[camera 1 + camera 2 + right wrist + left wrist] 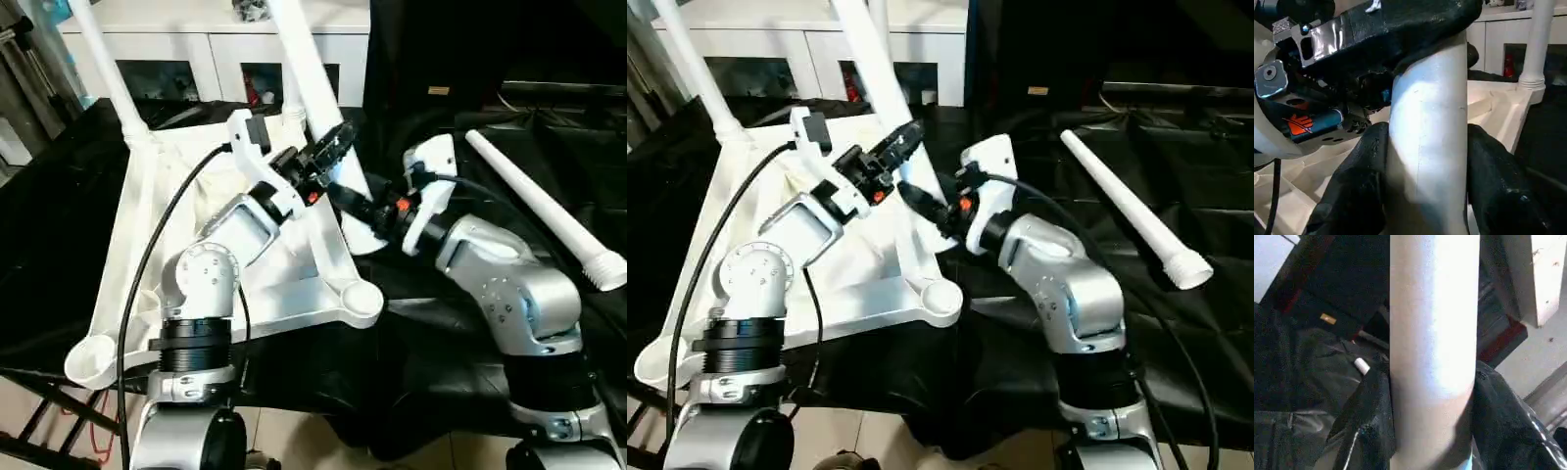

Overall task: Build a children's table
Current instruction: Pick table leg

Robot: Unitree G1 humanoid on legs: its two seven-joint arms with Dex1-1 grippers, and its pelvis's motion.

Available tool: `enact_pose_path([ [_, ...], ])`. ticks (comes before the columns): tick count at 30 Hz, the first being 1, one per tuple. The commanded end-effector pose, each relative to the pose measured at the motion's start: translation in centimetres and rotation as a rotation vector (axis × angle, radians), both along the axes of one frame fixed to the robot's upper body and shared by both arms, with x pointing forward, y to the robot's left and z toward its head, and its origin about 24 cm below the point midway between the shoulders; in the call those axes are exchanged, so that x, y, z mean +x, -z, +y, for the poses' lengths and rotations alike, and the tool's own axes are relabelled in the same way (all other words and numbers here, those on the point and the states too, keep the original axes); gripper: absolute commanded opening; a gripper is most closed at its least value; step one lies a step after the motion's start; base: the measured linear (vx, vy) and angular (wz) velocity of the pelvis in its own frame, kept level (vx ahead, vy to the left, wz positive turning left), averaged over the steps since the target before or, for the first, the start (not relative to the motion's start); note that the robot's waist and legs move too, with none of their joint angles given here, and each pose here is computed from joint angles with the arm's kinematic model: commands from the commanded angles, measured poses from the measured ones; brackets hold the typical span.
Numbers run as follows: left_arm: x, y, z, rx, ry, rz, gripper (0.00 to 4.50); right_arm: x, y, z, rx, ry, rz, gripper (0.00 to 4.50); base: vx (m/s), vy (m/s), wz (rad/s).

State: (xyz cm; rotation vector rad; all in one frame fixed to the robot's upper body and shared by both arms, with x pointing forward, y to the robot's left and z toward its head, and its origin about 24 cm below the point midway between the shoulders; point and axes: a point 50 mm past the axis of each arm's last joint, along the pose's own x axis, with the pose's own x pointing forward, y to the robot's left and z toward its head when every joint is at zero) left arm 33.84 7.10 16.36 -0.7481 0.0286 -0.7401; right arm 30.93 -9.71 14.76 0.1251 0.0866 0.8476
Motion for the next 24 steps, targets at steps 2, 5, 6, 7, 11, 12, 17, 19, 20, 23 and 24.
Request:
enact_pose_path([
  [2,0.3,0.0,-0.1,0.067,-0.023,-0.019,1.97,-1.2,0.0,2.3,-0.025,-0.138,-0.009,1.88,0.000,0.000,0.00],
  [5,0.1,-0.1,-0.3,0.073,-0.013,-0.043,1.96,-1.2,0.0,2.3,-0.030,-0.136,-0.008,1.88,0.000,0.000,0.00],
  [6,0.1,-0.2,-0.3,0.071,-0.009,-0.046,1.95,-1.1,0.1,2.3,-0.031,-0.134,-0.008,1.88,0.000,0.000,0.00],
  [7,0.1,-0.2,-0.3,0.067,-0.006,-0.053,1.95,-1.1,0.0,2.2,-0.035,-0.129,-0.010,1.88,0.000,0.000,0.00],
  [11,-0.2,-0.3,-0.1,0.047,0.037,-0.086,1.95,-0.7,-0.1,1.9,0.013,-0.118,0.014,2.44,0.000,0.000,0.00],
  [12,-0.3,-0.3,-0.1,0.050,0.057,-0.097,1.95,-0.7,-0.3,1.7,0.029,-0.125,0.023,2.58,0.000,0.000,0.00],
  [17,-1.0,-0.5,0.3,0.054,0.230,-0.167,1.94,-1.0,-1.4,-0.2,0.096,-0.254,0.055,3.03,0.000,0.000,0.00],
  [19,-1.1,-0.4,0.5,0.068,0.289,-0.186,1.94,-1.3,-1.2,-1.1,0.038,-0.322,0.060,3.09,0.000,0.000,0.00],
  [20,-1.1,-0.4,0.6,0.073,0.308,-0.192,1.93,-1.5,-1.2,-1.3,0.018,-0.344,0.065,3.15,0.000,0.000,0.00],
  [23,-1.3,-0.7,0.8,0.063,0.396,-0.226,1.93,-2.1,-1.1,-2.1,-0.006,-0.427,0.100,3.34,0.000,0.000,0.00],
  [24,-1.4,-0.9,0.8,0.053,0.426,-0.239,1.93,-2.3,-1.1,-2.3,-0.007,-0.451,0.111,3.34,0.000,0.000,0.00],
])
